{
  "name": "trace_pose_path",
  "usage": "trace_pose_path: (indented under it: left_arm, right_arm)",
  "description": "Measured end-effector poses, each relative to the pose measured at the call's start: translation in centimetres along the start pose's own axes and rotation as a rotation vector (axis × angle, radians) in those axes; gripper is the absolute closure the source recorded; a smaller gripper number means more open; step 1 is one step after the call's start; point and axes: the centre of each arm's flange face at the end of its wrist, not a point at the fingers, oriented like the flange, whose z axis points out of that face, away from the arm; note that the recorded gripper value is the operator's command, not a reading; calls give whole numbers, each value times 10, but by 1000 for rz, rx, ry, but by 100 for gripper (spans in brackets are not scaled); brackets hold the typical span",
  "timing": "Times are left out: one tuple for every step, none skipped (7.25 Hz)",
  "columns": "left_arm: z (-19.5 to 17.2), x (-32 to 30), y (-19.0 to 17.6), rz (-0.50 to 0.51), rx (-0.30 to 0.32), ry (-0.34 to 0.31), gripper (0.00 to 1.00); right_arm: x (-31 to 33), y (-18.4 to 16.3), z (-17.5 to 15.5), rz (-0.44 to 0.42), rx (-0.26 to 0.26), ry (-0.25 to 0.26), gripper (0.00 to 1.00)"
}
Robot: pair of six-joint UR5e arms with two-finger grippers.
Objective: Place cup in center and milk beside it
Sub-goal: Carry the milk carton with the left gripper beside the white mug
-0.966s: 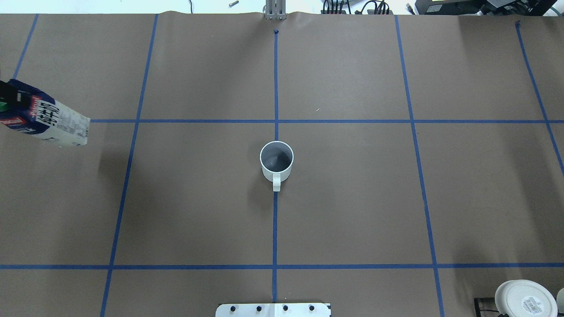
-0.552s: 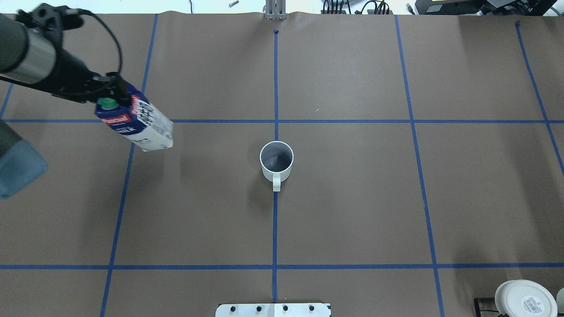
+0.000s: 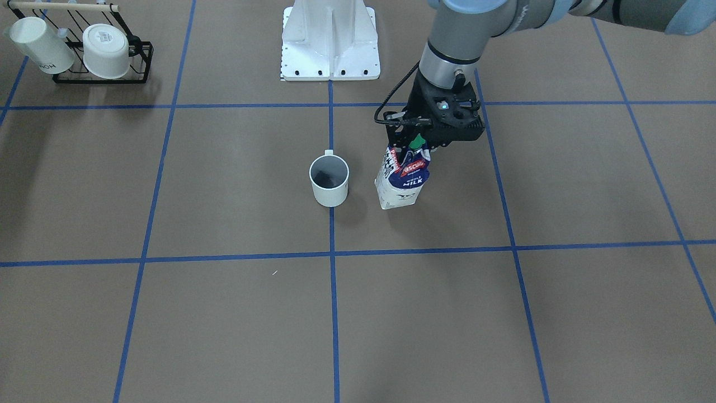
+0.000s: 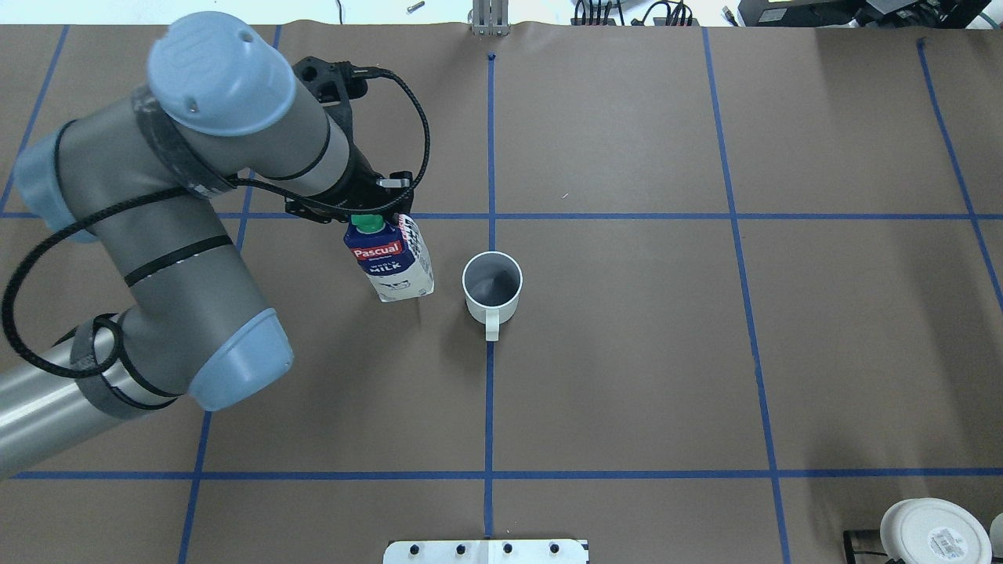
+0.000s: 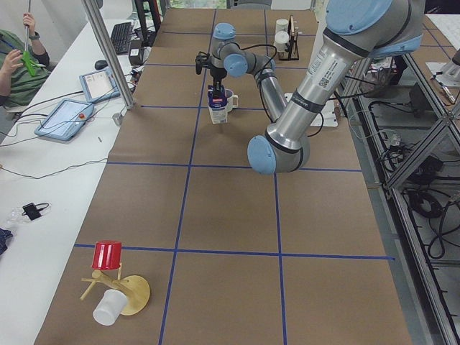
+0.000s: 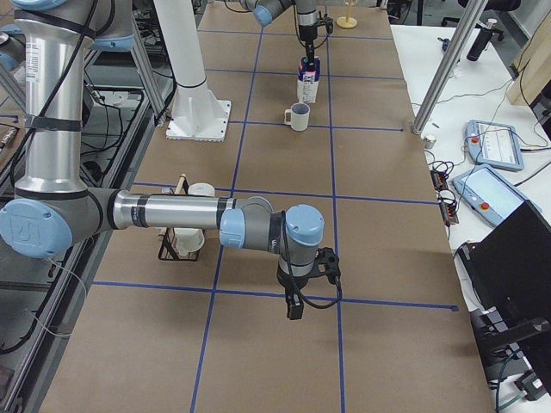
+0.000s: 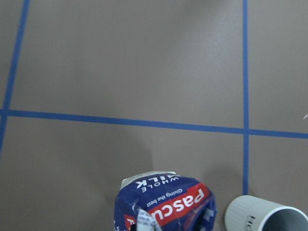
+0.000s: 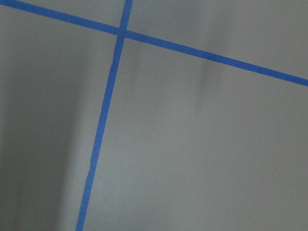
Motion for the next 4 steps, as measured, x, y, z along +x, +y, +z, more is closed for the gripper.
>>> trace_pose_path:
  left_arm:
    - [8, 14, 4, 8, -4, -6, 100]
    - [13, 22, 10, 16, -4, -8, 100]
    - [16, 27, 15, 23, -8, -8, 100]
    - [21, 30, 22, 31, -18, -10, 81]
  right_arm:
    - [0, 0, 0, 0, 0, 0, 0]
    - [1, 0, 1, 1, -2, 0, 0]
    - [1, 0, 2, 3, -4, -1, 0]
    - [2, 1, 3, 4, -5, 0, 0]
